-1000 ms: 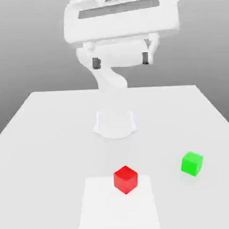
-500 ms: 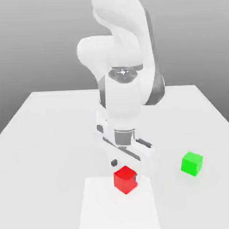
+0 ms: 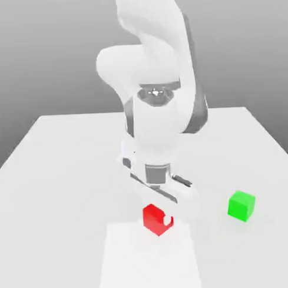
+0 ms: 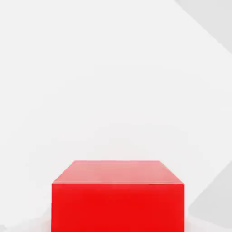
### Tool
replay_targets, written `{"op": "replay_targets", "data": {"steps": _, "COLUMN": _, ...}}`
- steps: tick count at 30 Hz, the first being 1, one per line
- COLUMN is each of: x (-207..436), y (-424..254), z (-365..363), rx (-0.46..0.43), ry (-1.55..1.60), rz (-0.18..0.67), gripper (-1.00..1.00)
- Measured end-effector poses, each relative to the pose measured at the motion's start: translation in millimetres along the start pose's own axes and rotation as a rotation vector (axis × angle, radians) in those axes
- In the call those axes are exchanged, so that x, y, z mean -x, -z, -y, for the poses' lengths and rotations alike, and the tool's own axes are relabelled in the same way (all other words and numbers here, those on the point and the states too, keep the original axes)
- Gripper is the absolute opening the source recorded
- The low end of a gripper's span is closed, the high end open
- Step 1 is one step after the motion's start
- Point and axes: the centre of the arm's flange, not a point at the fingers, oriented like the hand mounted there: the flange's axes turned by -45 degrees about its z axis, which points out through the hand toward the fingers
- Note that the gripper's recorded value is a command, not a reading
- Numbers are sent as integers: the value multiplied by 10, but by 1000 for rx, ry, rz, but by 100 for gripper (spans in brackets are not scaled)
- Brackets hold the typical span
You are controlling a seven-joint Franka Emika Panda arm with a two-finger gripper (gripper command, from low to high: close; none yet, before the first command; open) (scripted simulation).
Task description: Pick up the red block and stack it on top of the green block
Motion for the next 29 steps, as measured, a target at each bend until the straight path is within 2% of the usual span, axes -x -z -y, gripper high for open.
{"op": "replay_targets", "data": {"steps": 5, "x": 573, "y": 232, "z": 434, "rx": -6, "ry": 271, "rz": 1, "gripper": -100}}
{"op": "replay_targets", "data": {"steps": 13, "x": 2003, "y": 442, "z": 910, "rx": 1, "ry": 830, "rz": 0, "gripper": -100}}
{"op": "replay_targets", "data": {"steps": 21, "x": 2056, "y": 108, "z": 943, "rx": 49, "ry": 870, "rz": -33, "gripper": -100}}
{"op": "replay_targets", "data": {"steps": 29, "x": 2130, "y": -188, "z": 925, "rx": 12, "ry": 880, "rz": -7, "gripper": -100}}
